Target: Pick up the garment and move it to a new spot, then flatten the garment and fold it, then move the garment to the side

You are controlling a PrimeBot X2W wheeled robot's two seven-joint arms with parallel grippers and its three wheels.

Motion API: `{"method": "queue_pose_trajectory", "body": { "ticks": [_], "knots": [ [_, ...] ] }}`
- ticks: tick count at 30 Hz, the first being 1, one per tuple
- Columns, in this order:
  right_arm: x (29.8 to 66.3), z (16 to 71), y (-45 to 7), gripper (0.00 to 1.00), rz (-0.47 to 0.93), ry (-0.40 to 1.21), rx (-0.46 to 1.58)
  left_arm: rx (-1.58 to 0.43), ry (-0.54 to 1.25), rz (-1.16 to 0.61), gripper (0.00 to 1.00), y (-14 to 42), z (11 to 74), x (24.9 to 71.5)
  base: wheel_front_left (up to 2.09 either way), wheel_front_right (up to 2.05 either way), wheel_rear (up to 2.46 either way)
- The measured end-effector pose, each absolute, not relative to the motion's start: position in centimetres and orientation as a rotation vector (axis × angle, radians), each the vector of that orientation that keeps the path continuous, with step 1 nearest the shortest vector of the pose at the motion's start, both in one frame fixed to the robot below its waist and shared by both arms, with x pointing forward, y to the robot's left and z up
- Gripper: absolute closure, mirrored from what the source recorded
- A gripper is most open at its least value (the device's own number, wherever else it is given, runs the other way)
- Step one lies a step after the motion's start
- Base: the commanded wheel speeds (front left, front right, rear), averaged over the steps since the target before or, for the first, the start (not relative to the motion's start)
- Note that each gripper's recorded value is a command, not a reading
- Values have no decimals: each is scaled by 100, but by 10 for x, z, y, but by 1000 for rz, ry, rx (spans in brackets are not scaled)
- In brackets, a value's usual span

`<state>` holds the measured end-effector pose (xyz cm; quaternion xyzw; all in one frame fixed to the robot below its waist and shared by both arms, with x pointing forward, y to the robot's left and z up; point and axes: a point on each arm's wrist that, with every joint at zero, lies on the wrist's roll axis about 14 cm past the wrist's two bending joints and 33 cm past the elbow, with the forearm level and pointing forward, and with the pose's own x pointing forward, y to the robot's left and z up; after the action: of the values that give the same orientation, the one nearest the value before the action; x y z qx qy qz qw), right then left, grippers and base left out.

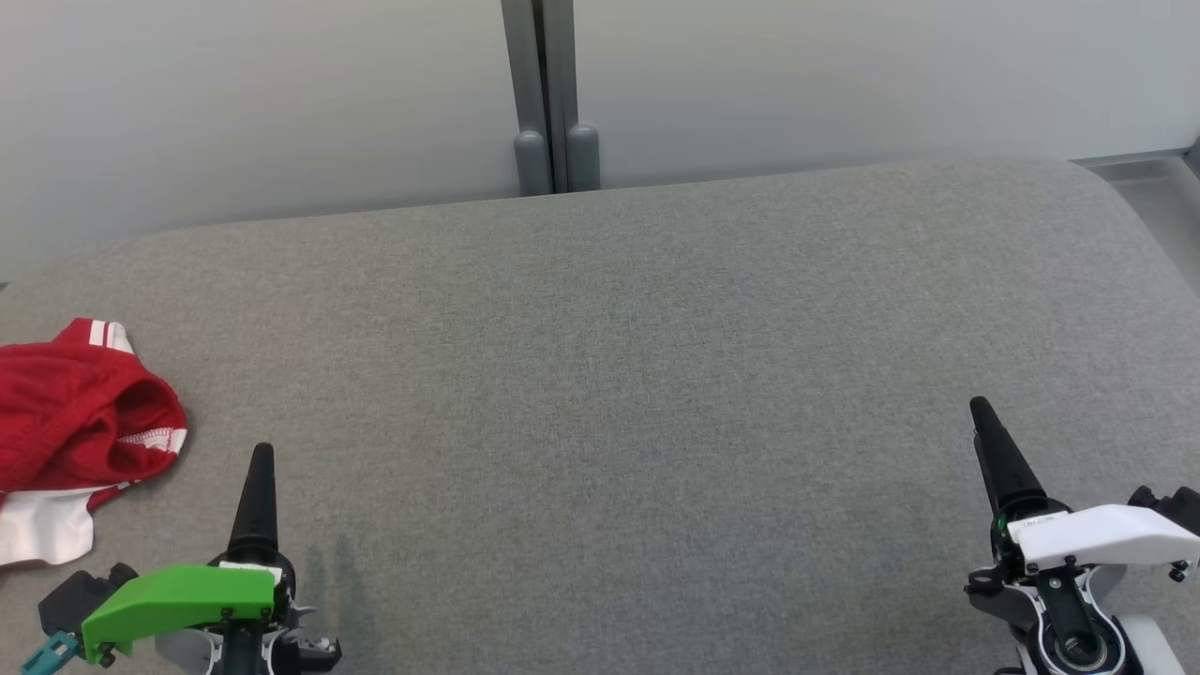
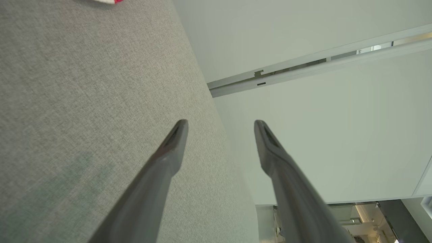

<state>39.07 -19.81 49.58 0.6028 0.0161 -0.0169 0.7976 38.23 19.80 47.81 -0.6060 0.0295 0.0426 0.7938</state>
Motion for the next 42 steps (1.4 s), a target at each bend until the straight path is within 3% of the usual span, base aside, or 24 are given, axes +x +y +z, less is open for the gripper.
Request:
{"method": "queue_pose_trajectory", "body": {
  "ticks": [18,42],
  "knots": [
    [397,510,-190,0,-4,-8,944,-907,87,59,0,186,479,386,0,0,0],
    [403,520,-176,0,44,-48,620,-569,110,22,0,170,473,390,0,0,0]
  ]
}}
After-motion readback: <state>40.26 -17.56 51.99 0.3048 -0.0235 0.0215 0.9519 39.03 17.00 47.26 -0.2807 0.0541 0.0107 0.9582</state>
